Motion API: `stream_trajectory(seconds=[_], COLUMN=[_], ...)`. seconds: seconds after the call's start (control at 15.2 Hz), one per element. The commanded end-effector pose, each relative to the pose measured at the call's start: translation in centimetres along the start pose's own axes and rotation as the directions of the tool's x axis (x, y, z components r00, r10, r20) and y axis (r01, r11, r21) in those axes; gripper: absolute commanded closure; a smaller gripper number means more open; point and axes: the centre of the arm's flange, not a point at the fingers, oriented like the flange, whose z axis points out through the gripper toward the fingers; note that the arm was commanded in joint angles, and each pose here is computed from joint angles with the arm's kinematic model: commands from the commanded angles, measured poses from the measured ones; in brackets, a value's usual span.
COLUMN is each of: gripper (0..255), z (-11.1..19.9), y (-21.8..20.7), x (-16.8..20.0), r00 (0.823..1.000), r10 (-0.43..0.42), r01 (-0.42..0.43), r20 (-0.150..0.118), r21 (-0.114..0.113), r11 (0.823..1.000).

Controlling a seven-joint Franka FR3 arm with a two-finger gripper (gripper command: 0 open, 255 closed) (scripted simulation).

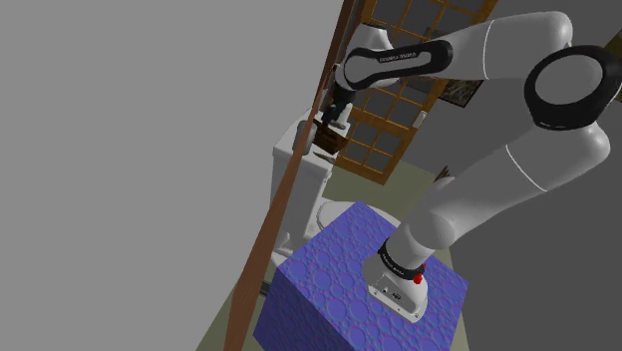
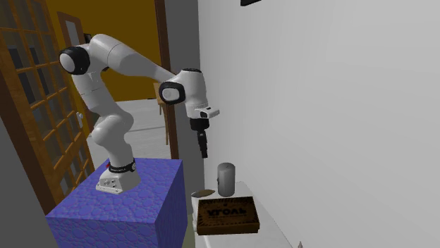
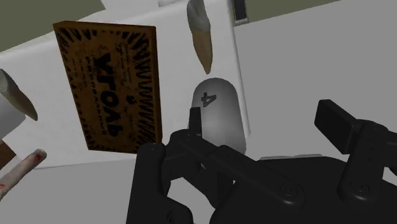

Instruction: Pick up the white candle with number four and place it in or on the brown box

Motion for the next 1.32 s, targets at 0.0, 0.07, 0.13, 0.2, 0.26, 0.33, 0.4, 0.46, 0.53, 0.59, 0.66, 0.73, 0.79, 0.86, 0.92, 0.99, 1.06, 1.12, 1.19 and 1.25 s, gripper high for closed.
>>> stream_trajectory(seconds=[0.0,0.07,0.13,0.2,0.26,0.33,0.4,0.46,0.53,0.59,0.66,0.73,0.79,0.86,0.92,0.99,1.06,1.12,1.19,1.25], gripper=[0,0,0,0,0,0,0,0,0,0,0,0,0,0,0,0,0,0,0,0], z=[1.7,2.5,3.2,3.9,4.5,5.0,5.5,6.1,6.6,7.1,7.6,8.2,8.5,8.5,8.5,8.5,8.5,8.5,8.5,8.5], y=[0.9,1.4,1.9,2.3,2.7,2.7,2.7,2.7,2.7,2.7,2.8,2.8,2.8,2.8,2.8,2.8,2.8,2.8,2.8,2.8], x=[1.3,2.1,2.8,3.6,4.3,4.3,4.4,4.4,4.5,4.5,4.5,4.6,4.6,4.6,4.6,4.6,4.6,4.6,4.6,4.6], r00=[0.999,0.998,0.997,0.995,0.994,0.994,0.994,0.994,0.994,0.994,0.994,0.994,0.994,0.994,0.994,0.994,0.994,0.994,0.994,0.994], r10=[-0.028,-0.042,-0.056,-0.069,-0.080,-0.080,-0.080,-0.080,-0.080,-0.080,-0.080,-0.080,-0.080,-0.080,-0.080,-0.080,-0.080,-0.080,-0.080,-0.080], r01=[0.028,0.042,0.055,0.068,0.079,0.079,0.079,0.079,0.079,0.079,0.079,0.079,0.079,0.079,0.079,0.079,0.079,0.079,0.079,0.079], r20=[-0.028,-0.041,-0.054,-0.067,-0.077,-0.077,-0.077,-0.077,-0.077,-0.077,-0.077,-0.077,-0.077,-0.077,-0.077,-0.077,-0.077,-0.077,-0.077,-0.077], r21=[-0.008,-0.011,-0.014,-0.017,-0.020,-0.020,-0.020,-0.020,-0.020,-0.020,-0.020,-0.020,-0.020,-0.020,-0.020,-0.020,-0.020,-0.020,-0.020,-0.020], r11=[1.000,0.999,0.998,0.998,0.997,0.997,0.997,0.997,0.997,0.997,0.997,0.997,0.997,0.997,0.997,0.997,0.997,0.997,0.997,0.997])
